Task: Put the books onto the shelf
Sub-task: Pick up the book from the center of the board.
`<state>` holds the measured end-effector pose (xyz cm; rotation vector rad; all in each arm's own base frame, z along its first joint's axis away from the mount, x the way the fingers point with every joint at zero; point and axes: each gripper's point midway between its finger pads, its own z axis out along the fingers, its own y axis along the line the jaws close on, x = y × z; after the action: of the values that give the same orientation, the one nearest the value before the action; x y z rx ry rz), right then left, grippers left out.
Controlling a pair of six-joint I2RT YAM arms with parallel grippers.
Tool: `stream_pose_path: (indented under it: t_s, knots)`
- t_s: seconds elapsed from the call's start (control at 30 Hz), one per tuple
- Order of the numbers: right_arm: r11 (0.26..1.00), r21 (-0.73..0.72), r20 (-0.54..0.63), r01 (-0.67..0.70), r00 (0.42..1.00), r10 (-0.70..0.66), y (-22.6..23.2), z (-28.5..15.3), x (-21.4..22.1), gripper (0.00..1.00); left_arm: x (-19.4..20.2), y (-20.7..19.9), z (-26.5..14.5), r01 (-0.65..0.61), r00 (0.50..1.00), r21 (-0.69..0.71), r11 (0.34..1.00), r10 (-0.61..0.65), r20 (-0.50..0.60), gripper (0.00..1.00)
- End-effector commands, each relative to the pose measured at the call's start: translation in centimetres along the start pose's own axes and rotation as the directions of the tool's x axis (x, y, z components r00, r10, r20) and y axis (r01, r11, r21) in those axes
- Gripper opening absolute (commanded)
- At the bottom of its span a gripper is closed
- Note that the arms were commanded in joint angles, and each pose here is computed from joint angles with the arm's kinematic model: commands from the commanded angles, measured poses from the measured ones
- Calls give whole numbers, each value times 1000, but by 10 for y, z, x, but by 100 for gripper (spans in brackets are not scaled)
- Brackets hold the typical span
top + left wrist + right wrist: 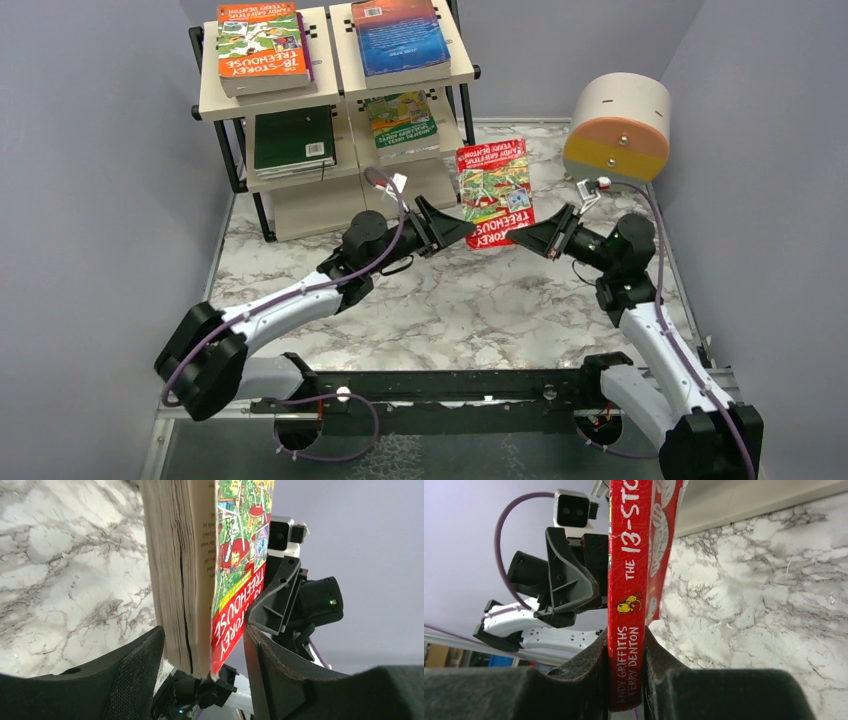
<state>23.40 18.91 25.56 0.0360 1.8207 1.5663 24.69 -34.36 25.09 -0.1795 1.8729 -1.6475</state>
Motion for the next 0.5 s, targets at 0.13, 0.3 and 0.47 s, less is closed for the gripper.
stream_pose_path:
  t_s: [0.13, 0.3, 0.47]
  knots:
    - [988, 40, 82, 150, 985, -153, 60, -11, -42, 1, -38, 1, -53, -131, 975, -293, 947, 176, 132, 55]
    - [964, 8, 127, 265, 956, -264, 116, -15, -70, 1, -48, -4, -89, -148, 957, -353, 924, 223, 184, 55]
    - [939, -78, 135, 334, 937, -322, 173, -9, -101, 1, -43, -8, -98, -138, 961, -329, 934, 207, 185, 55]
